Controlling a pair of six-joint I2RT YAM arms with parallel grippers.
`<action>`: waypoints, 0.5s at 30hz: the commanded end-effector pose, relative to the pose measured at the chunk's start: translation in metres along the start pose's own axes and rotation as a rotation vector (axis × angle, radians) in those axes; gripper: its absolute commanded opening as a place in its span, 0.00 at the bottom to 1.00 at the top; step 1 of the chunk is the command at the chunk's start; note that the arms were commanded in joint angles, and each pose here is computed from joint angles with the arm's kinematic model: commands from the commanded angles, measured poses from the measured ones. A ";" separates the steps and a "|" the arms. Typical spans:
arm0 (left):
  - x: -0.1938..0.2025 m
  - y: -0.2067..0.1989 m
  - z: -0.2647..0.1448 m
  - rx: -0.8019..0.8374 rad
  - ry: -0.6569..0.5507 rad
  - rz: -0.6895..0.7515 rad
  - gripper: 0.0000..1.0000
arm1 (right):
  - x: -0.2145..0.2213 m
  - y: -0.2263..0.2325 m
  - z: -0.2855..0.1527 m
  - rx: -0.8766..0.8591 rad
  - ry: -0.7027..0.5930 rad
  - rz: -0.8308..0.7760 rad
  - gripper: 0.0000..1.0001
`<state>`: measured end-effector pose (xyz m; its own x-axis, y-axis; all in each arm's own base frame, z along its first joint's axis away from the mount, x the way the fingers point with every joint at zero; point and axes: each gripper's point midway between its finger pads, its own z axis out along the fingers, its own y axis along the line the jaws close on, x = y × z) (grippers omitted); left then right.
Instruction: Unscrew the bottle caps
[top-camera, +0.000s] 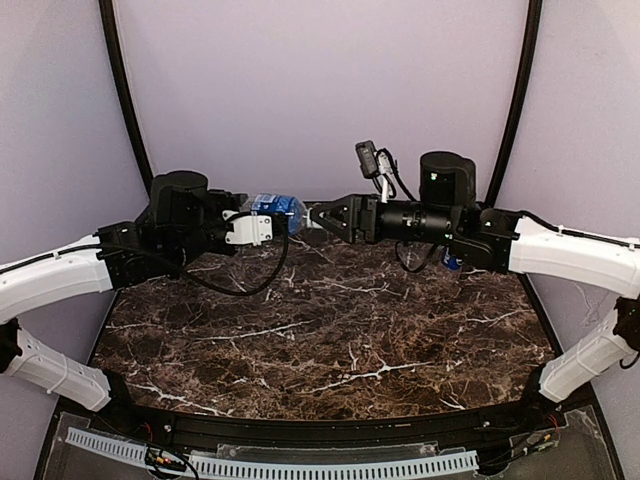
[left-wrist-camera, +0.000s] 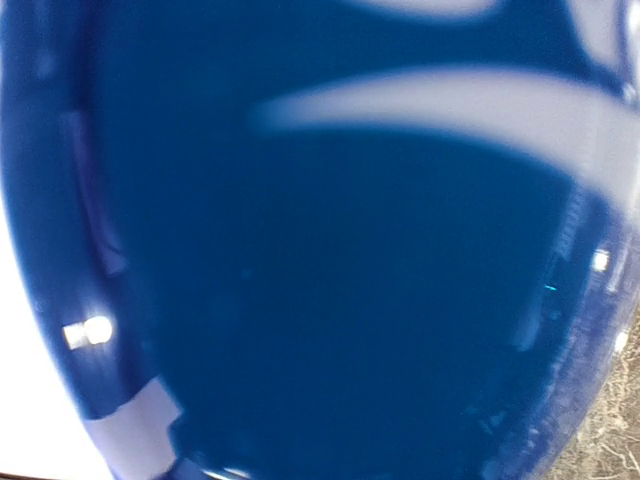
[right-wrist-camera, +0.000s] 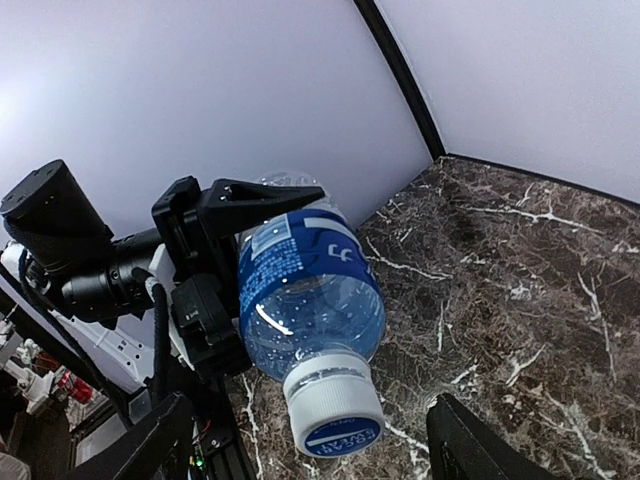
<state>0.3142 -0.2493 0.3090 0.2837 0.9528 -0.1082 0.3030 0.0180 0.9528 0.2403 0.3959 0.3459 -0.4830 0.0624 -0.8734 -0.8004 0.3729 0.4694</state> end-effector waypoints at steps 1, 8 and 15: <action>0.001 0.014 -0.004 -0.068 0.008 0.001 0.02 | -0.002 0.009 0.007 -0.050 0.013 0.119 0.77; 0.001 0.014 -0.004 -0.067 0.006 0.004 0.02 | -0.001 0.009 0.012 -0.066 0.015 0.112 0.52; -0.001 0.015 -0.005 -0.067 -0.008 0.002 0.02 | -0.004 0.005 0.014 -0.056 -0.001 0.109 0.42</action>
<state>0.3170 -0.2497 0.3179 0.2853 0.9537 -0.0947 0.2605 0.0179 0.9653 0.2384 0.4077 0.3300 -0.5981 0.0557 -0.7994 -0.7425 0.3366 0.5790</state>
